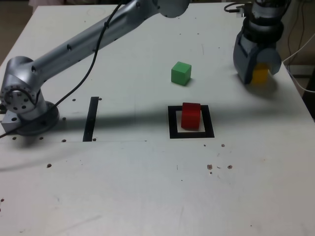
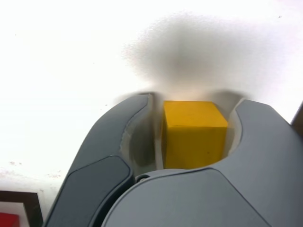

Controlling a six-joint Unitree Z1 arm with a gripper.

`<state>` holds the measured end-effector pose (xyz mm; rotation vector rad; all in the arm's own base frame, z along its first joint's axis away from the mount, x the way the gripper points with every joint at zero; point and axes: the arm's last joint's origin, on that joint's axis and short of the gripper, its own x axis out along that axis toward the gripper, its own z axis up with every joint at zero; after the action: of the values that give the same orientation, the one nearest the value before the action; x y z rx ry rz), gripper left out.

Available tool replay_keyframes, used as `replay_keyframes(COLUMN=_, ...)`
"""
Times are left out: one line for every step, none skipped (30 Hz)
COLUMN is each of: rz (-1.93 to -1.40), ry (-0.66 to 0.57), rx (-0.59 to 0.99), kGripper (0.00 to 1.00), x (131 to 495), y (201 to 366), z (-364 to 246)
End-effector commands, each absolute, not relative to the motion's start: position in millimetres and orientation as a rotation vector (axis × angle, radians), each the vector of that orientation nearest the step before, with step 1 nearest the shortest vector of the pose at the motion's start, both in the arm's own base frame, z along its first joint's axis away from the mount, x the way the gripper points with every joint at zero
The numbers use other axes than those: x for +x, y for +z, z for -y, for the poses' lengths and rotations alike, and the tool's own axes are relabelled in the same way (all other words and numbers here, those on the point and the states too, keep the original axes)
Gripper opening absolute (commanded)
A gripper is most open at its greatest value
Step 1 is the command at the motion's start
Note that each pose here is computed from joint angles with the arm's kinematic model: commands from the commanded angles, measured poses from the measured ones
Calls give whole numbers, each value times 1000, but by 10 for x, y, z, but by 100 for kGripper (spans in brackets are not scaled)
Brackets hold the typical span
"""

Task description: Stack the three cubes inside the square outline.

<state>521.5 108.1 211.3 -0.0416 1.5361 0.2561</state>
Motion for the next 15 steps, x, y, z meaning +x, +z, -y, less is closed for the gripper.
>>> replay_keyframes(rz=-1552, ry=248, rx=-39, kGripper=28, x=5206, y=2102, z=-1067)
replay_keyframes(rz=-1553, ry=247, rx=-37, kGripper=28, x=5201, y=2111, z=-1064)
replay_keyframes(rz=-1555, ry=245, rx=-36, kGripper=28, x=5195, y=2121, z=-1062)
replay_keyframes(rz=-1556, ry=243, rx=-35, kGripper=28, x=5190, y=2133, z=-1059)
replay_keyframes(rz=-1556, ry=241, rx=-33, kGripper=28, x=5184, y=2145, z=-1054)
replay_keyframes(rz=-1557, ry=239, rx=-31, kGripper=28, x=5178, y=2159, z=-1048)
replay_keyframes(rz=-1556, ry=236, rx=-29, kGripper=28, x=5172, y=2176, z=-1041)
replay_keyframes(rz=-1557, ry=232, rx=-27, kGripper=28, x=5165, y=2194, z=-1034)
replay_keyframes(rz=-1557, ry=229, rx=-25, kGripper=28, x=5156, y=2214, z=-1025)
replay_keyframes(rz=-1557, ry=224, rx=-23, kGripper=28, x=5144, y=2240, z=-1014)
replay_keyframes(rz=-1558, ry=220, rx=-21, kGripper=28, x=5129, y=2269, z=-1002)
replay_keyframes(rz=-1559, ry=215, rx=-20, kGripper=28, x=5111, y=2304, z=-988)
replay_keyframes(rz=-1561, ry=209, rx=-18, kGripper=28, x=5081, y=2357, z=-968)
replay_keyframes(rz=-1563, ry=205, rx=-16, kGripper=28, x=5055, y=2403, z=-950)
replay_keyframes(rz=-1564, ry=200, rx=-14, kGripper=28, x=5025, y=2453, z=-930)
